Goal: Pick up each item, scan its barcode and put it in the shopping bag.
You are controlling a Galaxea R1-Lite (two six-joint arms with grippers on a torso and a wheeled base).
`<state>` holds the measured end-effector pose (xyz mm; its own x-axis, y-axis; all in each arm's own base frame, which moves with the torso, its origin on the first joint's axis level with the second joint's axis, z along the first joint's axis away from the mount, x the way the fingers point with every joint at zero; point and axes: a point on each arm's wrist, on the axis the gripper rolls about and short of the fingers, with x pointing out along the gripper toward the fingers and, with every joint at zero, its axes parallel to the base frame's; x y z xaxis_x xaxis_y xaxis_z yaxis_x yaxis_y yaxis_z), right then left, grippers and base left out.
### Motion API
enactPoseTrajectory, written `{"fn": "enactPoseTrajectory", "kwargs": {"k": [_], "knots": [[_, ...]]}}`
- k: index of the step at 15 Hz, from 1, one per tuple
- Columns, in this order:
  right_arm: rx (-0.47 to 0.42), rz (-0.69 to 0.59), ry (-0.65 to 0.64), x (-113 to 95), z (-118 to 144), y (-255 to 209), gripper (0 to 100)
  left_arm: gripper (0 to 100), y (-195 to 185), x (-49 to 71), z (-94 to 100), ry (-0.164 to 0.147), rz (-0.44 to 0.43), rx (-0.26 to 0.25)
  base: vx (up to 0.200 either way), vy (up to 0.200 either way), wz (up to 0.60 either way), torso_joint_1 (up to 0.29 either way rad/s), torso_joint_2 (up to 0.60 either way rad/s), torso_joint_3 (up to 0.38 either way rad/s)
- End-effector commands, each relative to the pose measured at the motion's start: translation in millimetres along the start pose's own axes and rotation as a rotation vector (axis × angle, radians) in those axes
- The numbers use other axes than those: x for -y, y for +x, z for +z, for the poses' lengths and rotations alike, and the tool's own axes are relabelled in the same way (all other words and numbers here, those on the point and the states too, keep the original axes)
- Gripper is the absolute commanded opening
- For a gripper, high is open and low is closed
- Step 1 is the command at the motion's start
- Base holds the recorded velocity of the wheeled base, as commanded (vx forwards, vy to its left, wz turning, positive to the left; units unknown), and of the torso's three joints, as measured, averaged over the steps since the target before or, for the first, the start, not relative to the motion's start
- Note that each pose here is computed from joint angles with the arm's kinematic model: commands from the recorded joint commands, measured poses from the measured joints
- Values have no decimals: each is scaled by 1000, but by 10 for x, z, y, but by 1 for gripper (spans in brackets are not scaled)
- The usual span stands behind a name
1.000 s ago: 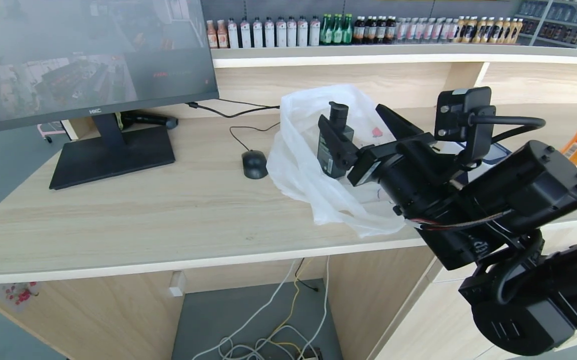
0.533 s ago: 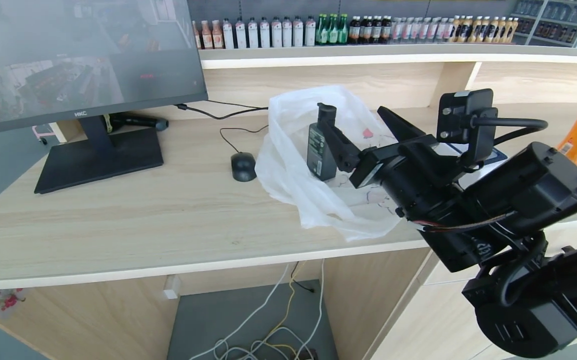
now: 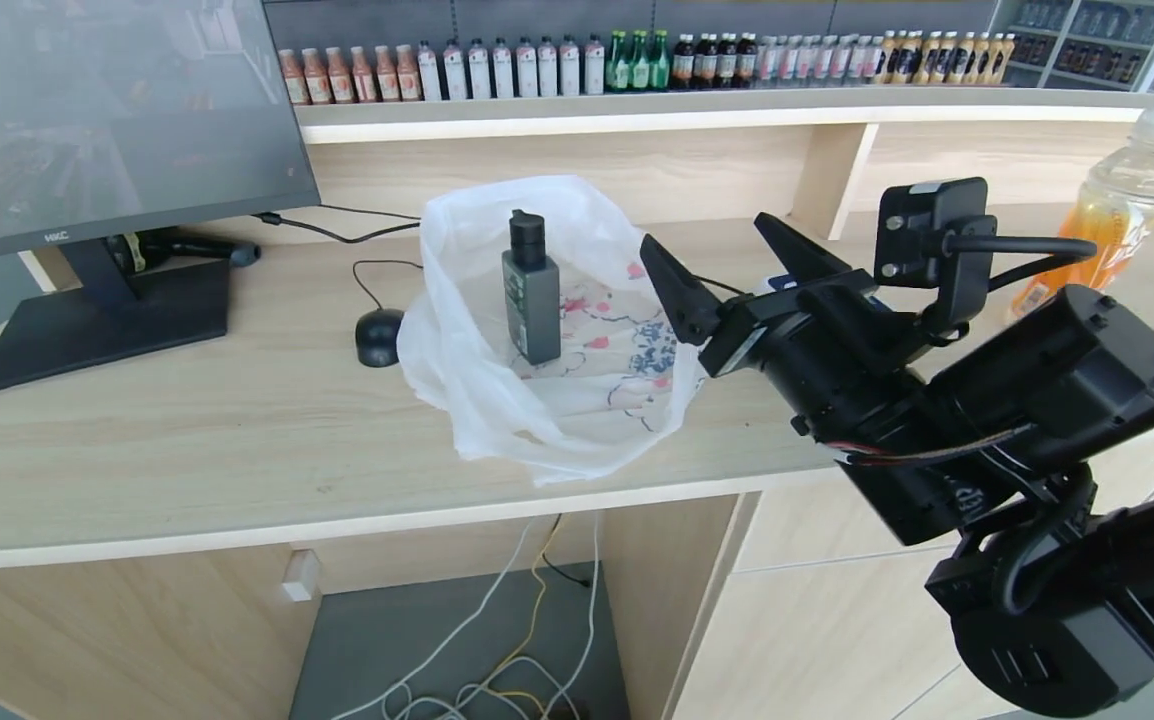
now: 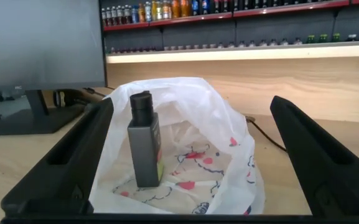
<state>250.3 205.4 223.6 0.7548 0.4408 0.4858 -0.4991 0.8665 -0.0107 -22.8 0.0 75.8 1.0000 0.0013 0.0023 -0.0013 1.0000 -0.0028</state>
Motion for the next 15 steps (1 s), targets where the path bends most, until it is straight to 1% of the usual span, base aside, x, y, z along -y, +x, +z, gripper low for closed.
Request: {"fn": "enactPoseTrajectory", "kwargs": {"k": [1,15], "knots": [[-1,1,0,-2,-7,0,100,100,0,0,0,0,0,1,0,-200,0,2,2,2],[-4,1,-1,2,4,-22,100,100,0,0,0,-2,0,1,0,-200,0,2,1,2]]}}
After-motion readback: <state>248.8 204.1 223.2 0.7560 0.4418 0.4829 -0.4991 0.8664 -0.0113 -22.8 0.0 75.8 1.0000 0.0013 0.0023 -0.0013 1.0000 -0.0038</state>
